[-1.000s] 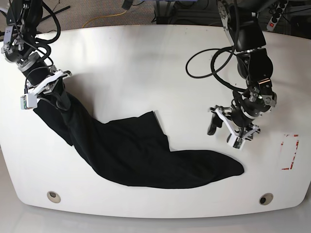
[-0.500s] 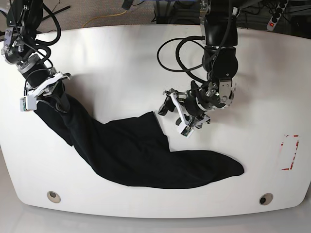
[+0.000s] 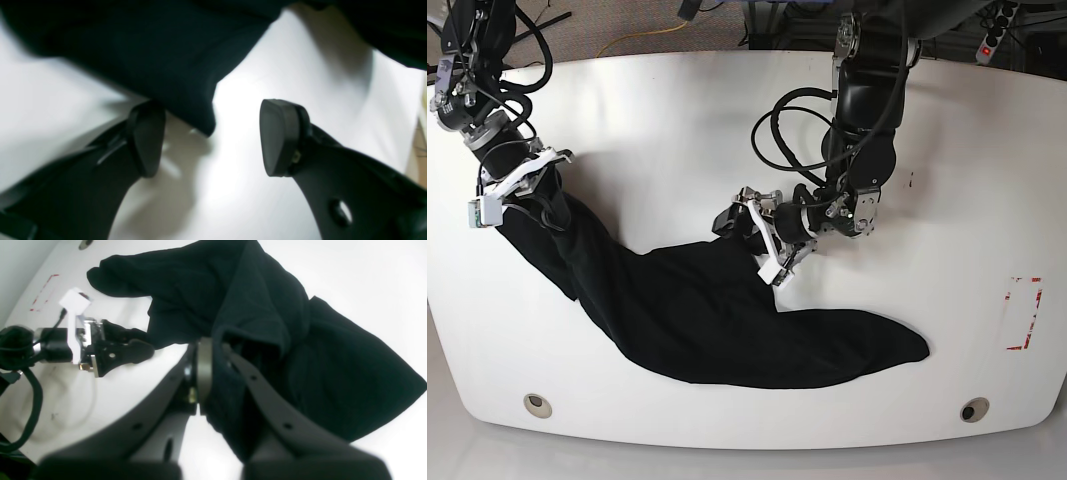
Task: Fold the T-shirt properly
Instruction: 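Grasp the bunched shirt middle with the left gripper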
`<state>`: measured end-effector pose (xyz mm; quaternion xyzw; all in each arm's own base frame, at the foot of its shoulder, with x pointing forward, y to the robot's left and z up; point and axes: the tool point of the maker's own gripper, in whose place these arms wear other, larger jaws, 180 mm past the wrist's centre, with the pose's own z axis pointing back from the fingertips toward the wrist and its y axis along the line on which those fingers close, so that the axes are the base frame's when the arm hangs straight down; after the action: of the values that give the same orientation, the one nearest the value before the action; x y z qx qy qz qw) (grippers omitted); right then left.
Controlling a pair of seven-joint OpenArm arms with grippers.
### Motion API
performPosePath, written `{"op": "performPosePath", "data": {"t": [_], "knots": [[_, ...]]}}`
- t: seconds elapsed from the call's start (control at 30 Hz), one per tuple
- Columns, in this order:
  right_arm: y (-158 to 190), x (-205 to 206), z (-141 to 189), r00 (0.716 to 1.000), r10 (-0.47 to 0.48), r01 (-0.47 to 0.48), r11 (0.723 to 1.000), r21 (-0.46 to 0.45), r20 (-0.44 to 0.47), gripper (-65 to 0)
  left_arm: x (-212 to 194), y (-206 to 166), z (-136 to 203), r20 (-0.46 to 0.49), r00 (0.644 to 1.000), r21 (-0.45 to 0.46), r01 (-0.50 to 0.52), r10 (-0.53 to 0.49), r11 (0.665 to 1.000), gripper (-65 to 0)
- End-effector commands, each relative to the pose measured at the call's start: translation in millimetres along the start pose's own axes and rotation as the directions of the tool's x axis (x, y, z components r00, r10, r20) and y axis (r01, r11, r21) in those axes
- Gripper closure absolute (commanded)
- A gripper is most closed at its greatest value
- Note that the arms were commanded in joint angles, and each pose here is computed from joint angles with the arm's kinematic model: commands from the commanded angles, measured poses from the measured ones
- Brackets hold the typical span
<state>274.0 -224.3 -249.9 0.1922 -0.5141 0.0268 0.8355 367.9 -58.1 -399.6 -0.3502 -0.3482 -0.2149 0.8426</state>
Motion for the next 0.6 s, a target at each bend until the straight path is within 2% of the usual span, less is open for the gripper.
{"op": "performPosePath", "data": {"t": [0.0, 0.07, 0.27, 0.43, 0.5, 0.57], "knots": [[2.8, 16.3, 2.1, 0.999, 0.024, -0.024, 1.0, 0.013, 0.049, 0.0, 21.2, -13.7, -8.0, 0.032, 0.999, -0.055, 0.016, -0.015, 0.998, -41.5], [2.8, 16.8, 2.0, 0.998, 0.024, -0.025, 1.0, 0.014, 0.051, 0.0, 26.4, -14.9, -11.7, 0.034, 0.999, -0.057, 0.002, 0.0, 0.998, -41.5], [2.8, 16.8, 2.0, 0.998, 0.024, -0.025, 1.0, 0.014, 0.051, 0.0, 35.7, -1.9, -34.2, 0.054, 0.993, 0.042, -0.112, 0.109, 0.993, -41.5], [2.8, 16.8, 2.0, 0.998, 0.024, -0.025, 1.0, 0.014, 0.051, 0.0, 31.7, 1.9, -49.1, 0.05, 0.993, 0.117, -0.11, 0.104, 0.987, -40.6], [2.8, 16.8, 2.0, 0.998, 0.024, -0.025, 1.0, 0.014, 0.051, 0.0, 29.3, -6.0, -53.8, 0.035, 0.998, 0.108, -0.064, 0.06, 0.992, -35.6], [2.8, 16.8, 2.0, 0.998, 0.024, -0.025, 1.0, 0.014, 0.051, 0.0, 27.1, -14.2, -57.7, 0.031, 0.999, 0.094, -0.031, 0.028, 0.995, -24.3]]}}
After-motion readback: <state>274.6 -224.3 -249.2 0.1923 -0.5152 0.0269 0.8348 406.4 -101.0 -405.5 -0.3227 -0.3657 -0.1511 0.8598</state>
